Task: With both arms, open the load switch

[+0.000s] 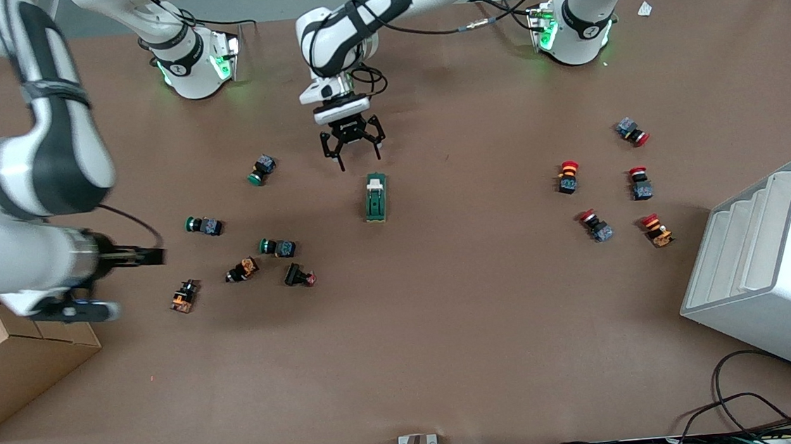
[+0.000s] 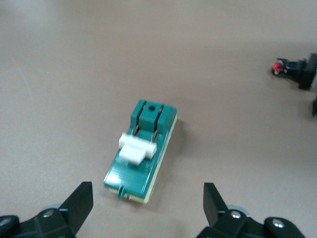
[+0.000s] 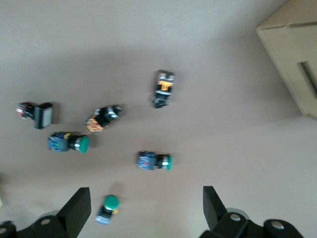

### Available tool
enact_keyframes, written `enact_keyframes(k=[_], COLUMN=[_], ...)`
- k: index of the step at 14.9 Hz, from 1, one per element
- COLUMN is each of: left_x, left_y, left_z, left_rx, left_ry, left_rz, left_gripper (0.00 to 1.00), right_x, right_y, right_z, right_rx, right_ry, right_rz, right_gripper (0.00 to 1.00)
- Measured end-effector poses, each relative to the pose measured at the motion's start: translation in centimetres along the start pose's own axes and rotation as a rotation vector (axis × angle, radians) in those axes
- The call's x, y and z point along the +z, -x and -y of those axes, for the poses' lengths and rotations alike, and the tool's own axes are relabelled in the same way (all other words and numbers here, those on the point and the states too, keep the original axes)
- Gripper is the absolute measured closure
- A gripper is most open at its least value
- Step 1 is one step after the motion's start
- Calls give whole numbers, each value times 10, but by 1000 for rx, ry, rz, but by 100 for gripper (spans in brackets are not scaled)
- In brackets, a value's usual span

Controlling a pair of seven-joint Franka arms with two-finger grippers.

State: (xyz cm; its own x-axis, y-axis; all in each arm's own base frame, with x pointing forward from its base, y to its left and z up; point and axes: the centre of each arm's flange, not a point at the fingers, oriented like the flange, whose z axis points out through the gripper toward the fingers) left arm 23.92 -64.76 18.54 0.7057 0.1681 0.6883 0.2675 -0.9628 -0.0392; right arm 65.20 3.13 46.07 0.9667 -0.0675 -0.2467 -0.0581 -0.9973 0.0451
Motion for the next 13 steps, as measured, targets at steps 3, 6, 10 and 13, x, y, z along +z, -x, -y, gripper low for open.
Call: enact_keyframes(k=[3, 6, 10, 13], left_x=[2, 8, 14, 24], left_y=[-70, -139, -258, -352], left_z=[-11, -2, 31, 71], left_rx=[-12, 22, 76, 85], left_ry=[-61, -98, -95, -68], left_rz=[130, 236, 340, 410], left_gripper=[1, 1, 1, 1], right_x=[-19, -32, -48, -58], right_y=[7, 11, 18, 21], right_z=[-39, -50, -51, -50], right_rx=[-15, -3, -3, -5], right_ry=[-5, -7, -7, -8], right_rz=[-30, -39, -30, -37], right_gripper=[0, 0, 0, 0])
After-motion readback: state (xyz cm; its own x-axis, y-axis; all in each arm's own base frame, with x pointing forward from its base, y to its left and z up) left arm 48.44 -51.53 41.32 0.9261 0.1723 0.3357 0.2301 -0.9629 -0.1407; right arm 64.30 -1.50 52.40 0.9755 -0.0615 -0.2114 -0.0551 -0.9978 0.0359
